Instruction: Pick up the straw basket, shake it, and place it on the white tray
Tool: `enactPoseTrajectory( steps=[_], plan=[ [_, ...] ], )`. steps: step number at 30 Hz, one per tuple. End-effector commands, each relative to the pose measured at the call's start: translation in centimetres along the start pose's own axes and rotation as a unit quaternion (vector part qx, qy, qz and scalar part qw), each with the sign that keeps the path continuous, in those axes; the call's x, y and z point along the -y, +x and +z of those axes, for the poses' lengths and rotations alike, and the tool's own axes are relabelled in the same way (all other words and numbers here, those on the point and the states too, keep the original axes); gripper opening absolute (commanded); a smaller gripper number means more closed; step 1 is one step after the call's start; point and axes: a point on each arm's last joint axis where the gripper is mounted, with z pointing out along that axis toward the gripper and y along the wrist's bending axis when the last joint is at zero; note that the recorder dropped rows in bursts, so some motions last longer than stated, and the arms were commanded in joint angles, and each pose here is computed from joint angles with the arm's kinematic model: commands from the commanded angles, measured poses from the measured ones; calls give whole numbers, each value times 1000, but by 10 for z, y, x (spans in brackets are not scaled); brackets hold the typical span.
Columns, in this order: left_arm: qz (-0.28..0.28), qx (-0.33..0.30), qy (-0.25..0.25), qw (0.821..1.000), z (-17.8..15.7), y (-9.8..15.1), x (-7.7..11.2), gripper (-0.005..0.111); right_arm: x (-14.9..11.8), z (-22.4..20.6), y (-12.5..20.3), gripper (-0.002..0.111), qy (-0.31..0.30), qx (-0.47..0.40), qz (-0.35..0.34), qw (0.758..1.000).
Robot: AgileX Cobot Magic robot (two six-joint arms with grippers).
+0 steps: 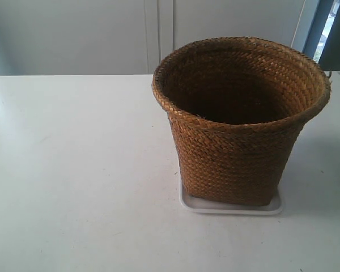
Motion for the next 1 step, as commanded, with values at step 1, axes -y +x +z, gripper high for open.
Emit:
enactPoseTrajectory(
  steps=[1],
  plan=[
    [-2, 1, 5, 1000, 1, 1, 1, 0, 0, 0, 2, 0, 4, 0, -6, 1000]
  ],
)
